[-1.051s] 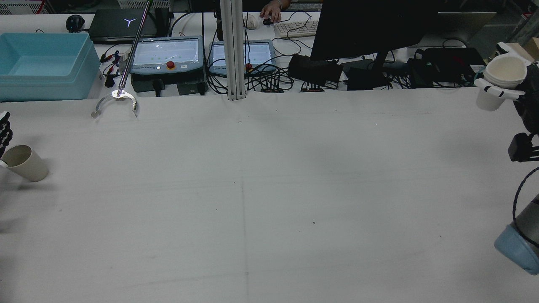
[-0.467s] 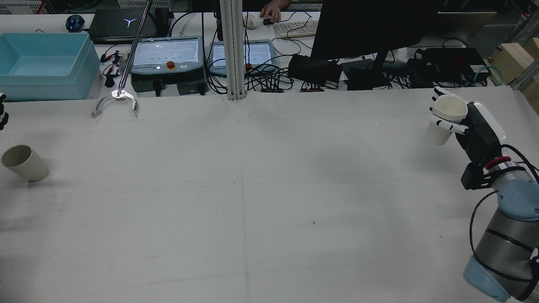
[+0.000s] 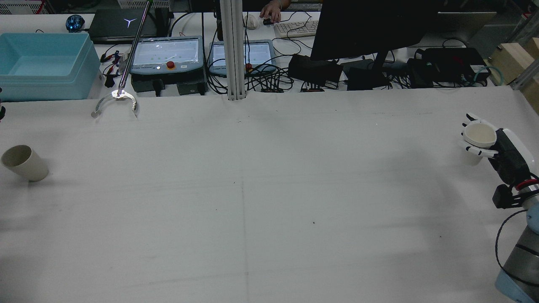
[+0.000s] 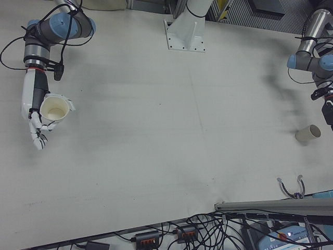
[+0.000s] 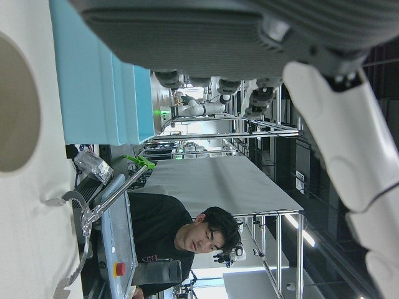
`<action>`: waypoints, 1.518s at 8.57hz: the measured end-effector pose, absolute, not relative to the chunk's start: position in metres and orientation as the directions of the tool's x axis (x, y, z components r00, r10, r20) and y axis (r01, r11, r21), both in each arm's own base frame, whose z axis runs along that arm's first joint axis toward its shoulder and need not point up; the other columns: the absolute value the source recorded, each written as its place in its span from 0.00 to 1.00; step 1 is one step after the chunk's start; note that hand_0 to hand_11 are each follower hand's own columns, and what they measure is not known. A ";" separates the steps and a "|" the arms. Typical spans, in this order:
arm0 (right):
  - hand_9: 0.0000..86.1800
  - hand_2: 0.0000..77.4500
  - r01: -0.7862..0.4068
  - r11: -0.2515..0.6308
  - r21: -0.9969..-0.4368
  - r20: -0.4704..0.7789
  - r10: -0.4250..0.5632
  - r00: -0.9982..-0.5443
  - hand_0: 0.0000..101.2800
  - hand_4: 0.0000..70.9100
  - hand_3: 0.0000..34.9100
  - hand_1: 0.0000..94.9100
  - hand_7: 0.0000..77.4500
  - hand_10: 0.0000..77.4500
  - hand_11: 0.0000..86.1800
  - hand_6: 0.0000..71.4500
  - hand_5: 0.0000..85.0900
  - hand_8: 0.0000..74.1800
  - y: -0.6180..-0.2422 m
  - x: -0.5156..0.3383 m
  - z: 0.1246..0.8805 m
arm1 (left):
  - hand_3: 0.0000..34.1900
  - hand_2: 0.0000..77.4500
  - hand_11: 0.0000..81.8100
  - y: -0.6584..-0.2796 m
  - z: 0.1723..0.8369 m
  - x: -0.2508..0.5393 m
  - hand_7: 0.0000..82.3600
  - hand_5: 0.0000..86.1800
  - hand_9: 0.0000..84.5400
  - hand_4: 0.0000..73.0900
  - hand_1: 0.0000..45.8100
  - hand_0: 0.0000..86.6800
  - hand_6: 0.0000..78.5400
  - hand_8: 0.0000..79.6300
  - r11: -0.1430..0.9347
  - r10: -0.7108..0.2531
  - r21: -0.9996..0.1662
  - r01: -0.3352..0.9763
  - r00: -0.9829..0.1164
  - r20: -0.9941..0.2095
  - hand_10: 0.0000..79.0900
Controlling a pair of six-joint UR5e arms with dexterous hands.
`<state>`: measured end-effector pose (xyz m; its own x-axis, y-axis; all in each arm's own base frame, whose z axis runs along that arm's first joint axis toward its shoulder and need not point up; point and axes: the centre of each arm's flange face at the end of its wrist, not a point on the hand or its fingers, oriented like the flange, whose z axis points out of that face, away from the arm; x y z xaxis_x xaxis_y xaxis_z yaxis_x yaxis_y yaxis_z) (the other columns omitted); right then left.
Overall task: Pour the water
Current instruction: 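Lower the white cup onto the table with the right hand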
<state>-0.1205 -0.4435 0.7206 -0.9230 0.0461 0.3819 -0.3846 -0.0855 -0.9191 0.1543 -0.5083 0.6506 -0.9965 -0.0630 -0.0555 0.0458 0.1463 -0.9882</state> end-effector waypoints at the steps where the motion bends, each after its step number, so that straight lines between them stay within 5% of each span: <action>1: 0.22 0.46 -0.407 -0.089 -0.909 0.407 0.017 -0.913 0.46 0.26 0.00 0.16 0.15 0.19 0.25 0.11 0.74 0.15 -0.455 -0.113 0.732 | 0.00 0.02 0.04 -0.506 0.651 0.153 0.03 0.04 0.02 0.19 0.10 0.56 0.01 0.00 0.145 -0.062 -0.988 0.047 -0.997 -0.056 0.01; 8: 0.27 0.52 -0.348 -0.001 -0.937 0.343 -0.163 -0.925 0.47 0.20 0.00 0.22 0.11 0.21 0.29 0.11 0.72 0.21 -0.528 -0.112 0.774 | 0.00 0.02 0.04 -0.505 0.633 0.153 0.03 0.07 0.02 0.22 0.13 0.56 0.01 0.01 0.179 -0.059 -0.983 0.033 -0.997 -0.044 0.01; 13: 0.22 0.51 -0.199 0.039 -0.979 0.198 -0.033 -0.980 0.45 0.22 0.00 0.18 0.12 0.19 0.26 0.11 0.74 0.13 -0.484 -0.161 0.787 | 0.00 0.02 0.04 -0.504 0.632 0.159 0.03 0.07 0.02 0.24 0.11 0.56 0.01 0.00 0.184 -0.069 -0.982 0.043 -0.996 -0.057 0.01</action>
